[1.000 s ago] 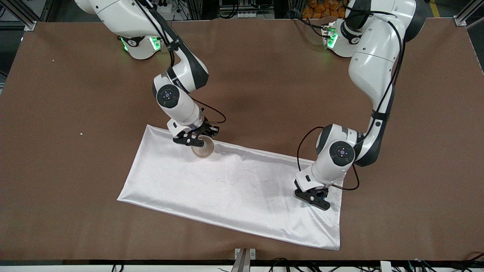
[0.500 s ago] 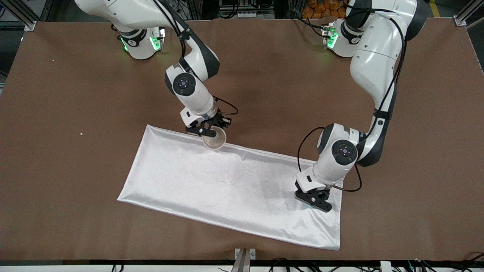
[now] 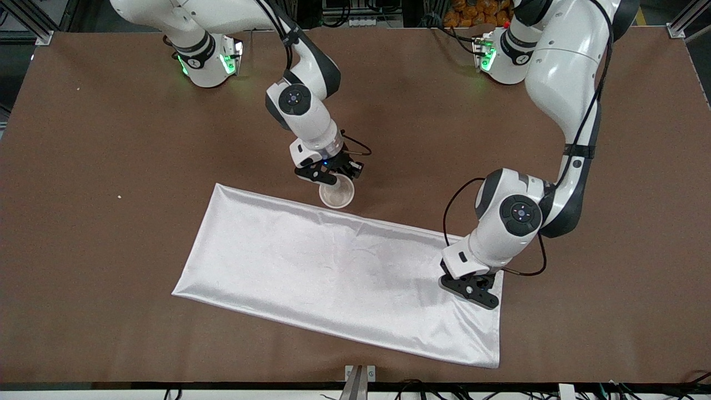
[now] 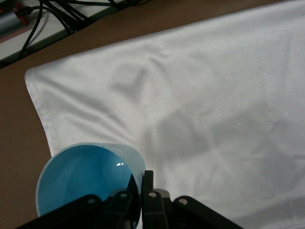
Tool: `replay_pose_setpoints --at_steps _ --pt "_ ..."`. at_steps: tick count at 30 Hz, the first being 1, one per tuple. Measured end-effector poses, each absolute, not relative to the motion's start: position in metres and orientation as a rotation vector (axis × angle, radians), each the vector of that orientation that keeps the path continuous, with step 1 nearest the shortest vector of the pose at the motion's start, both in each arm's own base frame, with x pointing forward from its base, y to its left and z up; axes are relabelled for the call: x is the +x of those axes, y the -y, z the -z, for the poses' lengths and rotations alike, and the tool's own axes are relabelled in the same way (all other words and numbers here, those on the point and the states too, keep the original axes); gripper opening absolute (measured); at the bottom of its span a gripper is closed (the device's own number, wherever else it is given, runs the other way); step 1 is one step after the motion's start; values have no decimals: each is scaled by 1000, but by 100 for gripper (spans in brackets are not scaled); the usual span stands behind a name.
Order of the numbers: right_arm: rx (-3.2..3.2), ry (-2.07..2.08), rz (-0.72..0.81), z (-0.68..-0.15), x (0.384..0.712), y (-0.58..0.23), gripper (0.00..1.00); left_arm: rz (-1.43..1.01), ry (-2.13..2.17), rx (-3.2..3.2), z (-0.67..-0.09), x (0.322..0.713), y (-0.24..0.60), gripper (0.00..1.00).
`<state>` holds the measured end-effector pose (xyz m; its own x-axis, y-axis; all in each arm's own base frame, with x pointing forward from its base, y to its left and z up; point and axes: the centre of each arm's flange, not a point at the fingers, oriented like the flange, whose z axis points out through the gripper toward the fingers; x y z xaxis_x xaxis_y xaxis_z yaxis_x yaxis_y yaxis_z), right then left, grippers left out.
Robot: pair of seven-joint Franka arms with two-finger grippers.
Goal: Place blue cup into white mug on table
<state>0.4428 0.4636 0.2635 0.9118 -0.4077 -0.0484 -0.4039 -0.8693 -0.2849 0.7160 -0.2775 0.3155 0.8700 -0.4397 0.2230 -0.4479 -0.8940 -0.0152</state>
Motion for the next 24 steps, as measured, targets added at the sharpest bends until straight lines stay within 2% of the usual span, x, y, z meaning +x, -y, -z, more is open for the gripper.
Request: replay_pose_setpoints --at_steps 12,21,23,24 --pt "-2779 -640 -31 -242 387 -510 9 -273 719 3019 -367 704 273 5" --pt "-2783 -646 -43 -234 375 -519 11 -170 642 3084 -402 686 274 5" --pt "-2785 -645 -45 -232 374 -519 16 -147 611 3104 -411 679 278 5" --pt "-2787 -644 -46 -232 374 -519 24 -136 600 3112 -417 676 280 5"
